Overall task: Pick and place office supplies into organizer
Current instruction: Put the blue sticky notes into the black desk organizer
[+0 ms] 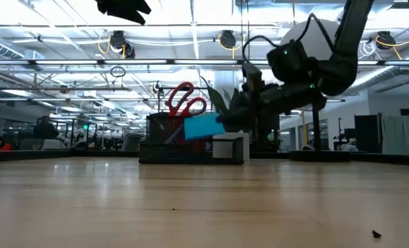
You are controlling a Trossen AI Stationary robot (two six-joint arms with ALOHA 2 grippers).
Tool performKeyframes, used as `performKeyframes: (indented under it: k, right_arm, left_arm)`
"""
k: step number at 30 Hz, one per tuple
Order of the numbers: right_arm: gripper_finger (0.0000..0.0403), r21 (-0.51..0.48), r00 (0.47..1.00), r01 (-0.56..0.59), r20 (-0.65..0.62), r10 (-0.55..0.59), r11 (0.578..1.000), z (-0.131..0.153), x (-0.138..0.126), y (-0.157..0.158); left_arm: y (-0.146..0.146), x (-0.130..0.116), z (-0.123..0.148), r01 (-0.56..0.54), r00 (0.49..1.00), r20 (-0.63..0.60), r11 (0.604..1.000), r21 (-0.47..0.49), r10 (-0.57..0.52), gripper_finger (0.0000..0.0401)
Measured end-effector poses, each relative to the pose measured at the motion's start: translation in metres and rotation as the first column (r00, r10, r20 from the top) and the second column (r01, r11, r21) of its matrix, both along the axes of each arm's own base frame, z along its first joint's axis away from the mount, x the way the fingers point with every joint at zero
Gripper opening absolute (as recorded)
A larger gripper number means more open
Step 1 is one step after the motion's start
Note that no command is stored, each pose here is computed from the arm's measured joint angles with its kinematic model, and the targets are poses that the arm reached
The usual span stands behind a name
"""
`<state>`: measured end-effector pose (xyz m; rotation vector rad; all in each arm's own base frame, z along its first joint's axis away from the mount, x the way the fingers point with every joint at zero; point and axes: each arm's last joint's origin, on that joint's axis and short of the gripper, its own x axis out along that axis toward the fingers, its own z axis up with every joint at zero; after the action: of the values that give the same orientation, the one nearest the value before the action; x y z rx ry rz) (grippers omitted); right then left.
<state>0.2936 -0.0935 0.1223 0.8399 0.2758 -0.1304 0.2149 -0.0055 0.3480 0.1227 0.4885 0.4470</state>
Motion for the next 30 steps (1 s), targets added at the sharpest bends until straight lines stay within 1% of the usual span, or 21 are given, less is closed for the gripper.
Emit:
performKeyframes:
  k: [4,6,9,11,13,15,19,24,30]
  right_arm:
    - [0.0,-0.021,0.999,0.001,0.033,0.0,1.0,0.011,-0.003,0.001]
    - [0.0,-0.034,0.999,0.021,0.046,-0.02,0.999,0.017,-0.005,0.001]
    - [0.0,-0.045,1.0,0.022,-0.014,-0.023,0.999,0.018,-0.012,0.003]
    - [0.0,-0.073,0.996,0.052,-0.062,-0.057,0.996,0.019,-0.018,0.003]
    - [0.0,-0.105,0.989,0.095,-0.099,-0.105,0.99,0.018,-0.023,0.003]
    - [0.0,-0.116,0.985,0.118,-0.109,-0.131,0.986,0.017,-0.026,0.002]
    - [0.0,-0.125,0.983,0.132,-0.11,-0.146,0.983,0.016,-0.027,-0.002]
    - [0.0,-0.114,0.983,0.144,-0.097,-0.155,0.983,0.009,-0.025,-0.005]
    - [0.0001,-0.111,0.983,0.14,-0.103,-0.151,0.984,0.001,-0.022,-0.006]
  left_arm:
    - [-0.001,0.0,0.0,0.008,1.0,-0.001,1.0,0.006,-0.008,0.0347]
    - [-0.001,0.0,0.0,0.007,1.0,0.0,1.0,0.007,-0.007,0.0347]
    - [-0.002,0.0,0.0,0.008,1.0,0.0,1.0,0.007,-0.008,0.0347]
    - [-0.002,0.0,0.0,0.008,1.0,0.0,1.0,0.007,-0.008,0.0347]
    - [-0.002,0.0,0.0,0.008,1.0,0.0,1.0,0.008,-0.008,0.0347]
    - [-0.001,0.0,0.0,0.005,1.0,0.0,1.0,0.009,-0.005,0.0347]
    - [-0.001,0.0,0.0,0.004,1.0,0.0,1.0,0.01,-0.004,0.0347]
    - [-0.001,0.0,0.001,0.004,1.0,0.002,1.0,0.01,-0.004,0.0347]
    - [-0.001,0.0,0.001,0.004,1.0,0.003,1.0,0.01,-0.004,0.0347]
